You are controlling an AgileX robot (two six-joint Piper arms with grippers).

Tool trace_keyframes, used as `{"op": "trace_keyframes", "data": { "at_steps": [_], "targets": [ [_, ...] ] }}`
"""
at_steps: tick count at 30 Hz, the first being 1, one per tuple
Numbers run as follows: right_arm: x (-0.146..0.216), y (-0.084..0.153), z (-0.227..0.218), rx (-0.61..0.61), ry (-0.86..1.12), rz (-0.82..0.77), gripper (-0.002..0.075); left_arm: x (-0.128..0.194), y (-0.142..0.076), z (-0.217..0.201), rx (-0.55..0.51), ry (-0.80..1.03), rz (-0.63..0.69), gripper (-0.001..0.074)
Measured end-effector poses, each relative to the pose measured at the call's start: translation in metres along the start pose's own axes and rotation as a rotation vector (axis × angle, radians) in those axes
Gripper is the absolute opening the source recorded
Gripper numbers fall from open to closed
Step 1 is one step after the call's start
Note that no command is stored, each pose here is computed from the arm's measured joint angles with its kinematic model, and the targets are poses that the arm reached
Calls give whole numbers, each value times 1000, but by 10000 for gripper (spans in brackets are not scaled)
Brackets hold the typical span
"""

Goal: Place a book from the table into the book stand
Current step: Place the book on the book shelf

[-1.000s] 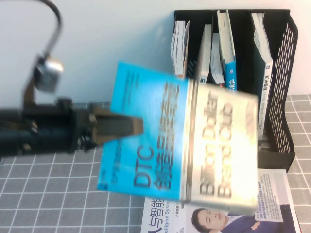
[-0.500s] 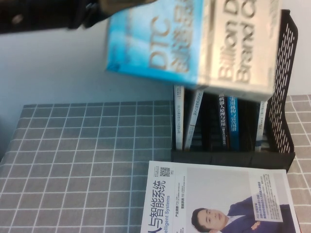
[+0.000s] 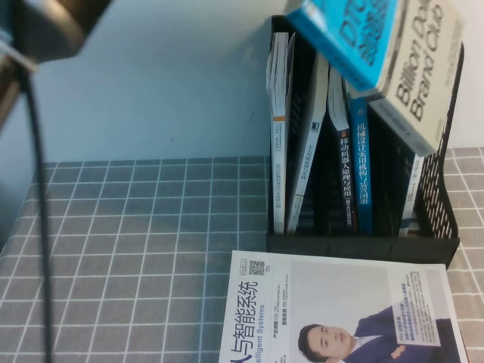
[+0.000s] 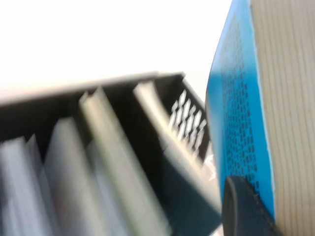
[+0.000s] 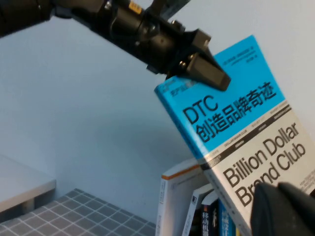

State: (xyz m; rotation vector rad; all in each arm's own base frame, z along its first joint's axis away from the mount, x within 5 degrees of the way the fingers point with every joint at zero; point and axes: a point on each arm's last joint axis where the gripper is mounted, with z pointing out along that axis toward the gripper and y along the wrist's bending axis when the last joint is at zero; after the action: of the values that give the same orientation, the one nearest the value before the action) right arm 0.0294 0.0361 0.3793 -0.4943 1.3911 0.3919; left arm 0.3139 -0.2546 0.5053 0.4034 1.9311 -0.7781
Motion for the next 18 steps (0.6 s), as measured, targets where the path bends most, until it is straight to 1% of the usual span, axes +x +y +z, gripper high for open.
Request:
{"op": "trace_keyframes", "data": {
  "at_steps": [4, 6, 12, 18],
  "targets": [
    [4, -2, 0, 21, 43, -10, -3, -1, -24, 15, 32, -37, 39, 183],
    [6, -3, 0, 28, 62, -12, -3, 0, -29, 22, 45, -46, 47, 183],
    [11, -4, -1, 42, 121, -43, -3, -1, -35, 28, 71, -89, 45, 183],
    [12, -5, -1, 54, 136, -60, -3, -14, -39, 23, 115, -218, 37, 183]
  ]
}}
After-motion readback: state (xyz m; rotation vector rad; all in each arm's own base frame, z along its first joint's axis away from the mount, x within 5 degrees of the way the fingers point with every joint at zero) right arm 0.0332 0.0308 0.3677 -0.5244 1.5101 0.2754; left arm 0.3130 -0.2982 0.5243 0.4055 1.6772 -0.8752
